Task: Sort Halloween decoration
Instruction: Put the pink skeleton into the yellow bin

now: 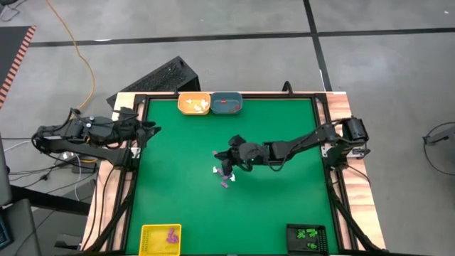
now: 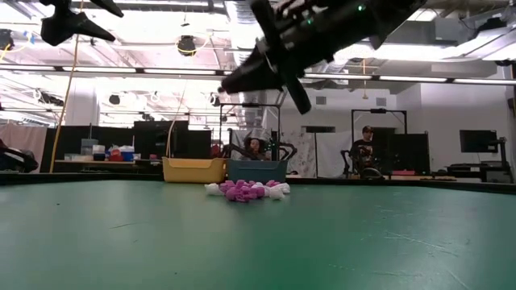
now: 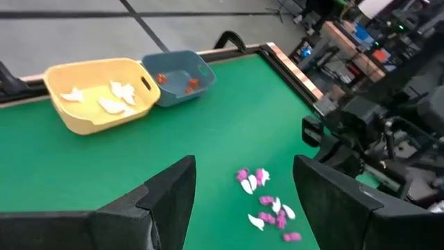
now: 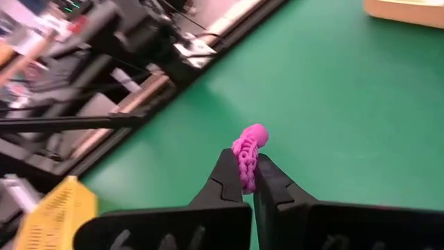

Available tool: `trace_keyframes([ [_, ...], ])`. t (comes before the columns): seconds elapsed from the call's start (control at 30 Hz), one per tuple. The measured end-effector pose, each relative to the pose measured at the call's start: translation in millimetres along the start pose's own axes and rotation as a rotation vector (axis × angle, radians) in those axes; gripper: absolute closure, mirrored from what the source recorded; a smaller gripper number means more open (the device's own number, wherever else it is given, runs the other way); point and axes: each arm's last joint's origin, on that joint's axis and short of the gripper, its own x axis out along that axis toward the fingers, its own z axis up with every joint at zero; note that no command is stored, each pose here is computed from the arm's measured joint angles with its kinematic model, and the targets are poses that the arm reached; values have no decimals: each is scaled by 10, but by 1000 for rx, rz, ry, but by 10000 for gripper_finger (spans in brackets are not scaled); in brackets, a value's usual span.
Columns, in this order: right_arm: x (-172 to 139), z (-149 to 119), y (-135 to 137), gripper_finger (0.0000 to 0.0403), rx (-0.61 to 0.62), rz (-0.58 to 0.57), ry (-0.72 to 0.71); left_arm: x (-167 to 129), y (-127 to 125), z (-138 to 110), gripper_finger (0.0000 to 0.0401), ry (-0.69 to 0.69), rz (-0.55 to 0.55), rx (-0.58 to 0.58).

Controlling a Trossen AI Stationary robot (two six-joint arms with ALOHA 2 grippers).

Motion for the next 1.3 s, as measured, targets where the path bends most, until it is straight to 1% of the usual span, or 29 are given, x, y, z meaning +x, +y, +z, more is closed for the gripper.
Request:
trace_keyframes([
  [0.27,-98,-92,283,396,29,117,-69,-1,-17,-17,170,61,-58,-13],
  [0.43,-165,-178,393,396,74,82,-126,-3,-28,-29,170,101,-96,-13],
  [0.53,-201,-206,461,396,79,71,-151,-5,-37,-37,170,131,-125,-13],
  [0.67,-145,-183,614,396,80,95,-166,-8,-48,-45,170,165,-160,-14],
  [0.77,6,-154,741,396,68,111,-181,-10,-58,-47,170,182,-184,-19],
  [0.83,104,-179,811,396,25,104,-173,-11,-59,-49,170,189,-190,-20],
  [0.9,200,-150,924,396,13,128,-197,-12,-65,-47,170,191,-199,-22],
  [0.93,227,-167,951,396,-6,125,-185,-13,-69,-44,170,192,-207,-24],
  [1.0,328,-165,1068,396,-6,164,-180,-13,-84,-31,170,181,-223,-27],
  [1.07,408,-231,1132,396,-26,160,-139,-14,-91,-24,170,173,-233,-18],
  [1.13,537,-268,1238,396,-21,204,-127,-15,-98,-17,170,166,-239,-19],
  [1.17,589,-306,1258,396,-31,194,-111,-15,-97,-18,170,168,-237,-21],
  [1.23,714,-362,1376,396,-28,232,-107,-15,-100,-15,170,165,-241,-24],
  [1.3,806,-410,1457,396,-40,245,-105,-15,-98,-19,170,170,-239,-22],
])
